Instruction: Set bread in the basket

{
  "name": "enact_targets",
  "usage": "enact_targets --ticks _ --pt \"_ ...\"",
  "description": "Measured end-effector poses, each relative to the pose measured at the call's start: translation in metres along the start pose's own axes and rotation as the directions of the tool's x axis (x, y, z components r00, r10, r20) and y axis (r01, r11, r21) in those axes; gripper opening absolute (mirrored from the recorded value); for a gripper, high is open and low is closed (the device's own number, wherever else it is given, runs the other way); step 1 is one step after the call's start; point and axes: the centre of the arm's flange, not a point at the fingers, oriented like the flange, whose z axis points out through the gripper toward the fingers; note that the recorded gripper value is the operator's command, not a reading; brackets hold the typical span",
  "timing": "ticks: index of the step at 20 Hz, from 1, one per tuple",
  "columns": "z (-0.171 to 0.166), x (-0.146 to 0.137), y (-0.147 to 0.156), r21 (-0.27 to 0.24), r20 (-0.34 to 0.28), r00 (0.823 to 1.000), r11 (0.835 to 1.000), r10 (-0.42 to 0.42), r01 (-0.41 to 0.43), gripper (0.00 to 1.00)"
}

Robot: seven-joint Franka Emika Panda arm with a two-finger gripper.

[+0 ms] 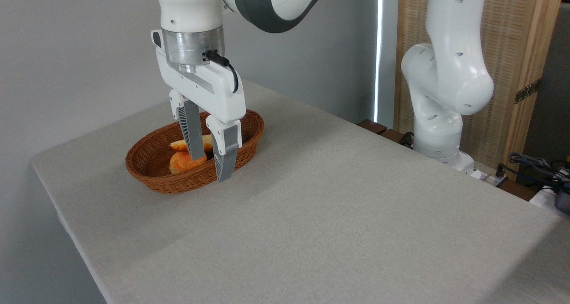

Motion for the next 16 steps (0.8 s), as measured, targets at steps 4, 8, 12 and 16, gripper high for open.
enact_targets --ticks 4,8,12,16 --pt "0.0031 0.0017 0.0012 -0.002 0.005 1.0 1.0 0.003 -0.003 1.0" --pt "0.0041 0.0027 0.0021 -0.003 0.006 1.0 1.0 0.005 -0.005 1.0" --pt "0.0041 0.0027 0.0021 -0.003 0.006 1.0 1.0 0.005 -0.005 1.0" --pt "0.004 0.0022 0.0015 -0.003 0.006 1.0 1.0 0.004 -0.004 1.0"
